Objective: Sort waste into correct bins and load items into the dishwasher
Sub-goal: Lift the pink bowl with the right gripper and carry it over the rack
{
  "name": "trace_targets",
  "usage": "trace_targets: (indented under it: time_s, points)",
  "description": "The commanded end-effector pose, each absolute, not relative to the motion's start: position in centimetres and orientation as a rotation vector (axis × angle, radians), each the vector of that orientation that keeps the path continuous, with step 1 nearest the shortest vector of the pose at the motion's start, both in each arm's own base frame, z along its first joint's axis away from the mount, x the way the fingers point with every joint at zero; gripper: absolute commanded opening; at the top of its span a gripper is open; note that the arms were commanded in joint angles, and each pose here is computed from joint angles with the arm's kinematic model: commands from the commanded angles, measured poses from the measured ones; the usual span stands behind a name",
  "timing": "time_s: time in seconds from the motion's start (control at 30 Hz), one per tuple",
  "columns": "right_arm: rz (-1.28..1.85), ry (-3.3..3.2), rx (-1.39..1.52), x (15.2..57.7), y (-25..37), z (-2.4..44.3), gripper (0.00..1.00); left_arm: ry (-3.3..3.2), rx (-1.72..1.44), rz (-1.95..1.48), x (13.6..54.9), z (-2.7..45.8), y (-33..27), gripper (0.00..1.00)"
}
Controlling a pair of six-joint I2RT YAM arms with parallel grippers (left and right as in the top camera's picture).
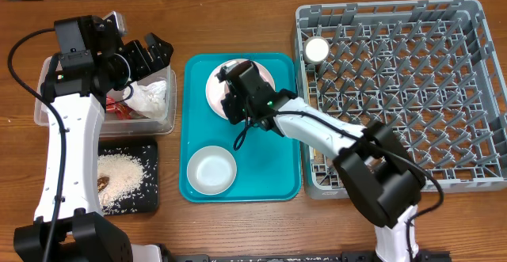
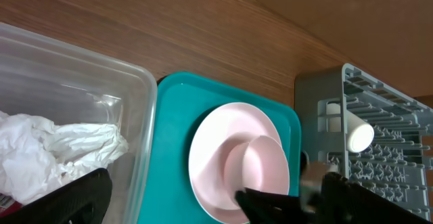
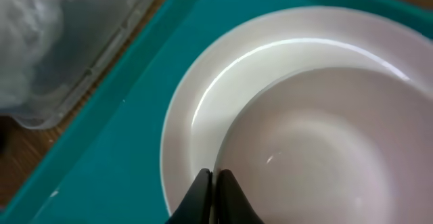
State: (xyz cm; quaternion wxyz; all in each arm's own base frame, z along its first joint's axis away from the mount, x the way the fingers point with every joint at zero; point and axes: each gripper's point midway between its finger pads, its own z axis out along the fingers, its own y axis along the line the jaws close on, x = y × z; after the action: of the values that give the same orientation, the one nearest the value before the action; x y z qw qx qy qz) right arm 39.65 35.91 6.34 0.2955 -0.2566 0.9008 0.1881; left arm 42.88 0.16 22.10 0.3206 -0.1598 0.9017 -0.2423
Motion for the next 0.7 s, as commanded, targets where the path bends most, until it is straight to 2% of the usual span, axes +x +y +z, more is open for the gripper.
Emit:
trace_targets:
  time_s: [0.0, 0.17, 0.37, 0.53, 0.67]
  points:
    - [0.592, 2.247, -0.654, 40.0, 36.7, 14.3, 0.04, 2.357, -0.424, -0.627, 43.1, 22.5, 0.3, 1.0]
    - [0.652, 2.163, -0.65, 38.1, 35.5, 21.2, 0.04, 2.357, -0.424, -0.627, 43.1, 22.5, 0.3, 1.0]
    - [0.72, 2.217, -0.599, 36.0, 30.7, 25.1, 0.04, 2.357, -0.424, -0.627, 43.1, 22.5, 0.3, 1.0]
    - [1.116, 2.243, -0.552, 35.2, 26.1, 27.7, 0.04, 2.357, -0.424, -0.627, 43.1, 22.5, 0.3, 1.0]
    - [1.346, 2.213, -0.415, 36.5, 19.9, 28.5, 0.04, 2.357, -0.424, -0.627, 43.1, 22.5, 0.3, 1.0]
